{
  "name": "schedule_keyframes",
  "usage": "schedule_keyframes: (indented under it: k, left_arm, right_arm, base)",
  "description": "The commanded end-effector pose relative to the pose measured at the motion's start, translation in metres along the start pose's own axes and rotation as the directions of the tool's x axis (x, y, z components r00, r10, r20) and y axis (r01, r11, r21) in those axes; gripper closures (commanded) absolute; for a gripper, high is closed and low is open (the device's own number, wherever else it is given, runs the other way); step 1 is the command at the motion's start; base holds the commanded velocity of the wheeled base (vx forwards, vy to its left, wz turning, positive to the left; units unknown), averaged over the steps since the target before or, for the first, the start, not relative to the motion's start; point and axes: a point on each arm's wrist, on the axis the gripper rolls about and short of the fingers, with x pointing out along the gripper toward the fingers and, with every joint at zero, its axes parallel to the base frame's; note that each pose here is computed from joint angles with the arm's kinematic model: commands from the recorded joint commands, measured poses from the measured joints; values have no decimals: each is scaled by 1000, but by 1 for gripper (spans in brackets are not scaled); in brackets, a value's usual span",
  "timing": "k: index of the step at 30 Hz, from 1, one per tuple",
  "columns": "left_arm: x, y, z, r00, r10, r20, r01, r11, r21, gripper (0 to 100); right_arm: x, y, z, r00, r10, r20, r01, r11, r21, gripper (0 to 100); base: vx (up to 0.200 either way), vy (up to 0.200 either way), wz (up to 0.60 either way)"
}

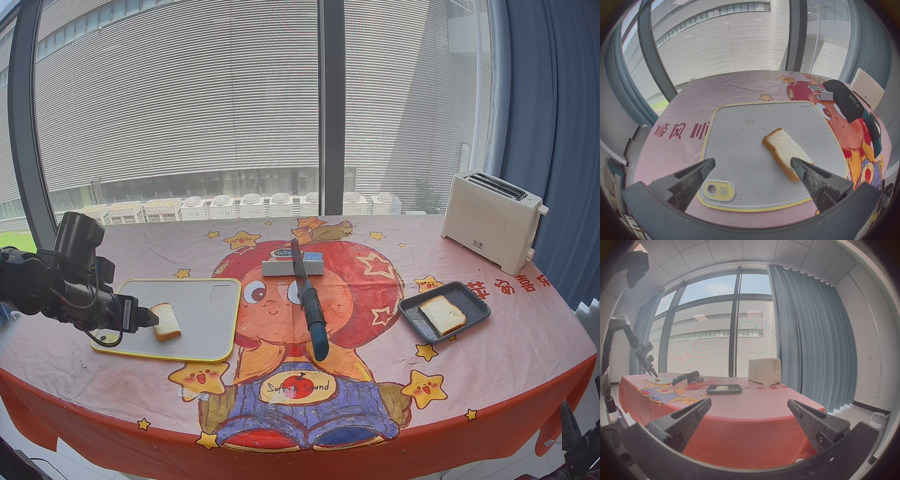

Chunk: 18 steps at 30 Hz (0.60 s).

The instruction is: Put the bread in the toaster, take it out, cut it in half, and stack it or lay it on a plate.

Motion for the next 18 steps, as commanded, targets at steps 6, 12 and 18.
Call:
schedule_keyframes:
  k: [6, 12, 18]
  left_arm:
    - [10, -1, 1, 1000, 12, -22, -12, 1000, -18, 0]
    - [13, 0, 0, 998, 52, -32, -53, 999, -14, 0]
    - [24, 0, -2, 994, 91, -61, -92, 996, -10, 0]
  right_arm:
    - [0, 0, -5, 1000, 1, -1, -1, 1000, 0, 0]
    - [0, 0, -5, 1000, 1, -1, -1, 1000, 0, 0]
    - [0, 0, -5, 1000, 1, -1, -1, 1000, 0, 0]
  base:
    - [0, 0, 0]
    - [0, 0, 0]
    - [0, 0, 0]
